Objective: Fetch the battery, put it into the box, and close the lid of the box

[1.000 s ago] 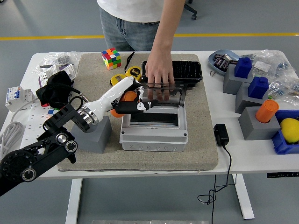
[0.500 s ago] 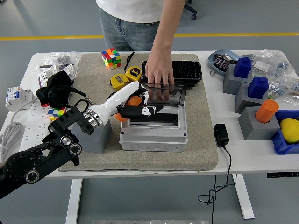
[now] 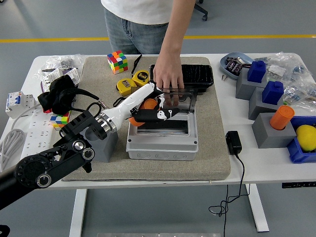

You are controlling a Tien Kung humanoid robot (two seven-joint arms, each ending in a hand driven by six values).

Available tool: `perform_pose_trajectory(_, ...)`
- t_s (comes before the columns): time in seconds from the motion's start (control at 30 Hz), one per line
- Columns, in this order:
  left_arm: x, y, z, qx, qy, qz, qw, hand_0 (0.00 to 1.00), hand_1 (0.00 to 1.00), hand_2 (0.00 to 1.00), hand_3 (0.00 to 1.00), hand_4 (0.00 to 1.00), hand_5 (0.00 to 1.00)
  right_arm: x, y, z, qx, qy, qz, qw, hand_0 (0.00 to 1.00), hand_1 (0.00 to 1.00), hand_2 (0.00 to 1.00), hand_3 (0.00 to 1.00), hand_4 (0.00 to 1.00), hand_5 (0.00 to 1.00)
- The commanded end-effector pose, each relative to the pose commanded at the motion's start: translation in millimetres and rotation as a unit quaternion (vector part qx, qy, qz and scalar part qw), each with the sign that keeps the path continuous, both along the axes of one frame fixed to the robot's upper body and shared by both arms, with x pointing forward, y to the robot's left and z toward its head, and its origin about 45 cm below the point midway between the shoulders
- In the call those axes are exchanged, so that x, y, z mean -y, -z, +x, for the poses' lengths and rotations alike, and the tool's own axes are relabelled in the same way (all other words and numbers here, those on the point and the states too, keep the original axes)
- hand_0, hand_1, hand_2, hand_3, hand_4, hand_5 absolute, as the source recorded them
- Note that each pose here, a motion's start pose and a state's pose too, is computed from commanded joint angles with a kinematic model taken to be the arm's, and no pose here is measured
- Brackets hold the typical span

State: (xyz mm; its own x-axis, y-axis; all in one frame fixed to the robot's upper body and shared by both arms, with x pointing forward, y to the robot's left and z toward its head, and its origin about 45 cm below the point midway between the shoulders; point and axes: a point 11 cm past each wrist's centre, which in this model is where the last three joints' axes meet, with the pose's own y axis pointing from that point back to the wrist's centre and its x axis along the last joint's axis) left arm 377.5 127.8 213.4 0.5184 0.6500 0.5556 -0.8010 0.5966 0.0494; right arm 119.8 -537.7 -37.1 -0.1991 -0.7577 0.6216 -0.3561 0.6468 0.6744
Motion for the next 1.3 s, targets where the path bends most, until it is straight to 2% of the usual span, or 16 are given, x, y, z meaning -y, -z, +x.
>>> perform_pose_trajectory(0.07, -0.1, 1.1, 3.5, -0.001, -0.004, -0.002, 1.0, 0.002, 0.002, 0.025, 0.036, 0.745, 0.409, 0.2, -0.5, 1.3, 0.001, 0.0, 0.0, 1.0, 0.988, 0.943, 0.872, 0.879, 0.998, 0.998)
perform_pose_trajectory(0.23, 7.1, -5.0, 5.3, 0.003, -0.003, -0.011, 1.0, 0.002, 0.002, 0.031, 0.042, 0.748, 0.411, 1.1, -1.3, 2.4, 0.001, -0.001, -0.001, 1.0, 0.988, 0.944, 0.872, 0.879, 0.998, 0.998)
perform_pose_trajectory(0.3, 11.6, -5.7, 6.0, -0.005, 0.001, -0.02, 1.0, 0.002, 0.002, 0.035, 0.047, 0.739, 0.403, 1.0, -1.5, 3.4, 0.002, -0.001, -0.001, 1.0, 0.988, 0.944, 0.872, 0.879, 0.998, 0.998)
perform_pose_trajectory(0.5, 16.9, -5.9, -1.6, -0.027, 0.012, -0.032, 0.999, 0.002, 0.002, 0.043, 0.056, 0.732, 0.4, 0.1, -1.5, 4.7, 0.004, -0.002, -0.001, 1.0, 0.988, 0.944, 0.872, 0.88, 0.998, 0.998)
perform_pose_trajectory(0.57, 17.0, -9.0, -5.2, -0.036, 0.013, -0.035, 0.999, 0.002, 0.002, 0.043, 0.056, 0.732, 0.4, 0.5, -1.4, 3.8, 0.003, -0.001, -0.001, 1.0, 0.988, 0.944, 0.872, 0.88, 0.998, 0.998)
perform_pose_trajectory(0.7, 16.4, -21.9, -8.1, -0.031, 0.015, -0.052, 0.998, 0.002, 0.002, 0.053, 0.064, 0.729, 0.394, 1.8, -1.8, 2.9, 0.001, 0.0, -0.002, 1.0, 0.988, 0.943, 0.872, 0.88, 0.998, 0.998)
perform_pose_trajectory(0.8, 14.7, -17.5, -7.6, -0.041, 0.014, -0.053, 0.998, 0.002, 0.002, 0.053, 0.064, 0.729, 0.394, 2.4, -2.6, 4.2, 0.002, -0.001, -0.003, 1.0, 0.988, 0.943, 0.872, 0.88, 0.998, 0.998)
perform_pose_trajectory(0.93, 8.0, -2.7, -11.1, -0.068, 0.018, -0.043, 0.997, 0.018, 0.013, 0.071, 0.081, 0.732, 0.384, 2.3, -3.4, 6.9, 0.005, -0.003, -0.003, 1.0, 0.988, 0.943, 0.872, 0.88, 0.998, 0.998)
perform_pose_trajectory(1.03, 6.0, 2.3, -12.1, -0.08, 0.021, -0.04, 0.996, 0.018, 0.013, 0.071, 0.081, 0.732, 0.384, 2.1, -3.1, 6.3, 0.004, -0.002, -0.003, 1.0, 0.988, 0.943, 0.872, 0.88, 0.998, 0.998)
perform_pose_trajectory(1.17, 11.5, 11.1, -18.6, -0.108, 0.038, -0.053, 0.992, 0.029, 0.029, 0.088, 0.1, 0.739, 0.382, 2.8, -3.4, 6.1, 0.003, -0.003, -0.003, 1.0, 0.988, 0.943, 0.872, 0.88, 0.998, 0.998)
perform_pose_trajectory(1.3, 16.1, 9.1, -17.6, -0.103, 0.039, -0.07, 0.991, 0.034, 0.037, 0.1, 0.108, 0.742, 0.383, 2.3, -3.3, 6.6, 0.003, -0.004, -0.003, 1.0, 0.988, 0.944, 0.872, 0.88, 0.998, 0.998)
